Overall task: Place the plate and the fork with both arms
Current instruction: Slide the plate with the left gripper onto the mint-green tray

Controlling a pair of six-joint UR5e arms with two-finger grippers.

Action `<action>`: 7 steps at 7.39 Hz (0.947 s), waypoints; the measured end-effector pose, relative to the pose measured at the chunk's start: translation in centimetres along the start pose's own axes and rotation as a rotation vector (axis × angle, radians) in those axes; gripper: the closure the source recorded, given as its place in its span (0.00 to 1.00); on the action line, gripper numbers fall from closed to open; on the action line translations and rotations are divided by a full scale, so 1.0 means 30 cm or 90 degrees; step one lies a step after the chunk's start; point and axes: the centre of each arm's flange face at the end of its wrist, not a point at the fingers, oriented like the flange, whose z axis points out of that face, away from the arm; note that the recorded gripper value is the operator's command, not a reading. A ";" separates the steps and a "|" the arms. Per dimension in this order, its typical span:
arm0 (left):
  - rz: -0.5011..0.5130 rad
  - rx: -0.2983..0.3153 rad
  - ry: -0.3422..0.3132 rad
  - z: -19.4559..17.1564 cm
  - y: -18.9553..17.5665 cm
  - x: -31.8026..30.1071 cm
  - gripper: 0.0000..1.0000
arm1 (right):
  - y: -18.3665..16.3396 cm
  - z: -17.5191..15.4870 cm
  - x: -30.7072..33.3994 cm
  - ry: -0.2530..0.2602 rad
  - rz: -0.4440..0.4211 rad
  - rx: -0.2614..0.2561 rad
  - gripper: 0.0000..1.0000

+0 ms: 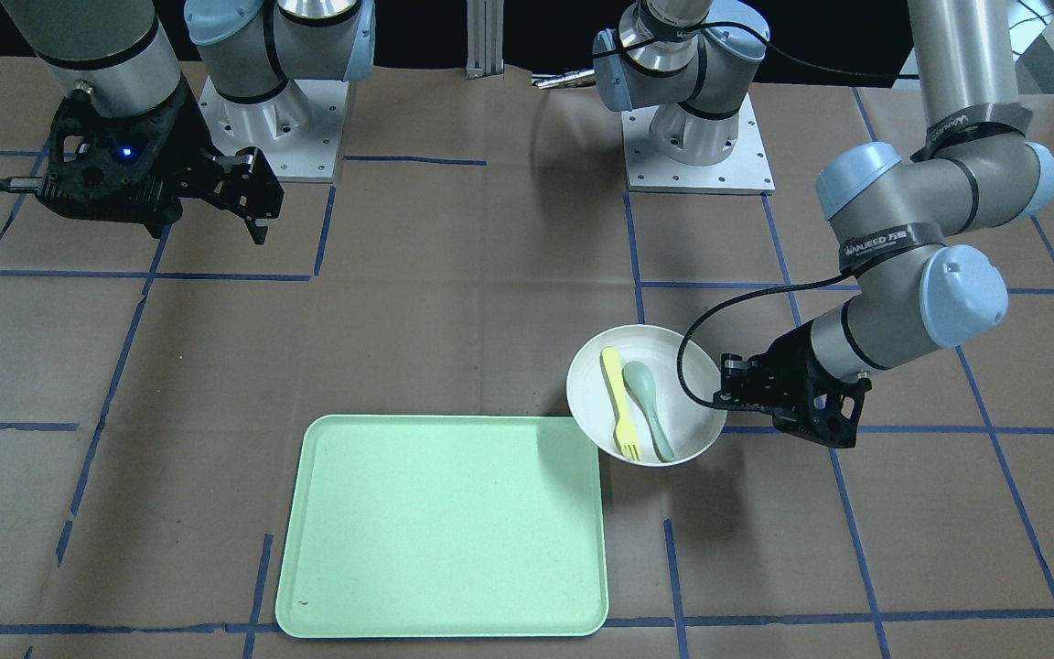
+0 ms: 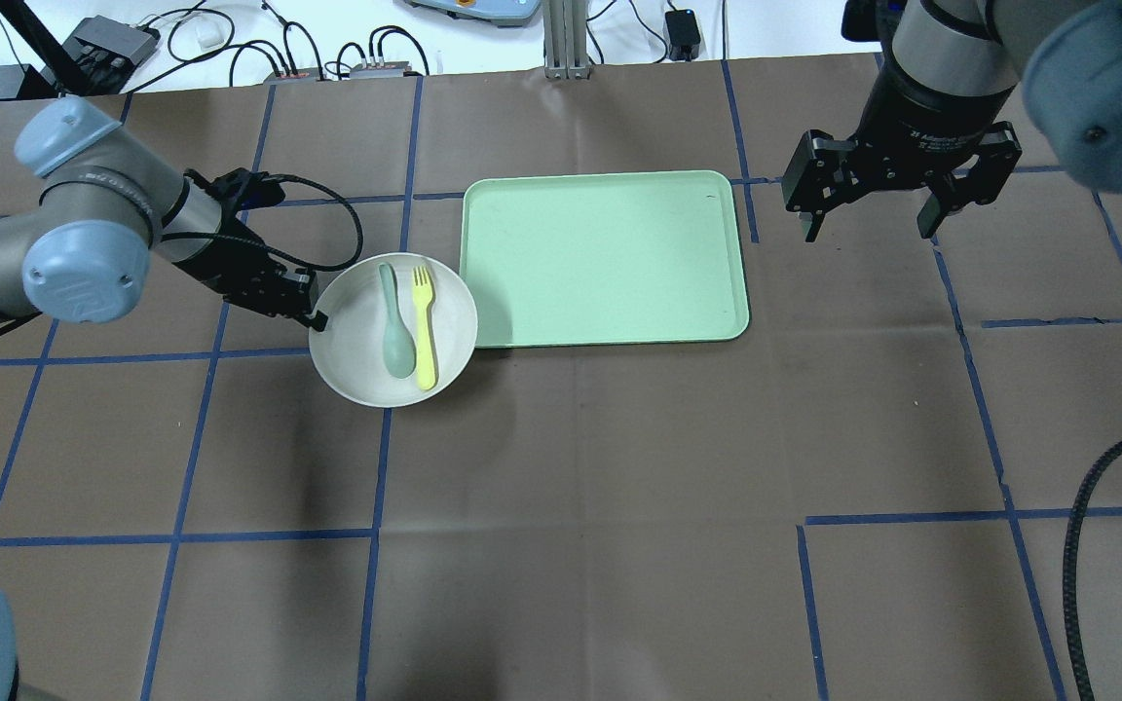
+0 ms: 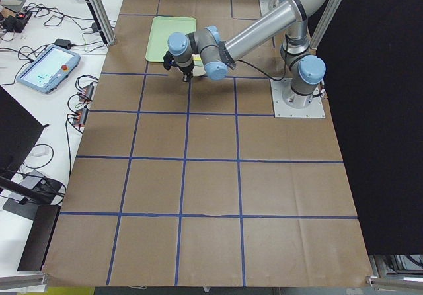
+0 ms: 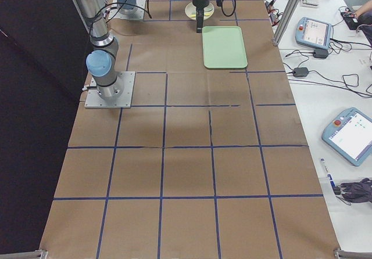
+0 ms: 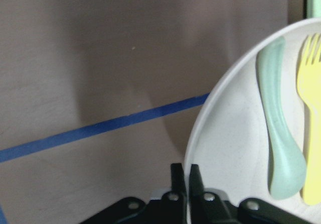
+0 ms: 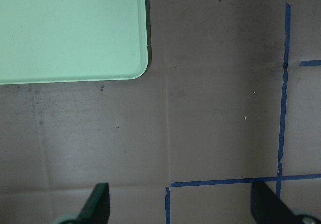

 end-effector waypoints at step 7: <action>0.019 -0.004 0.032 0.295 -0.568 0.381 0.97 | 0.000 0.000 0.001 0.000 0.000 0.000 0.00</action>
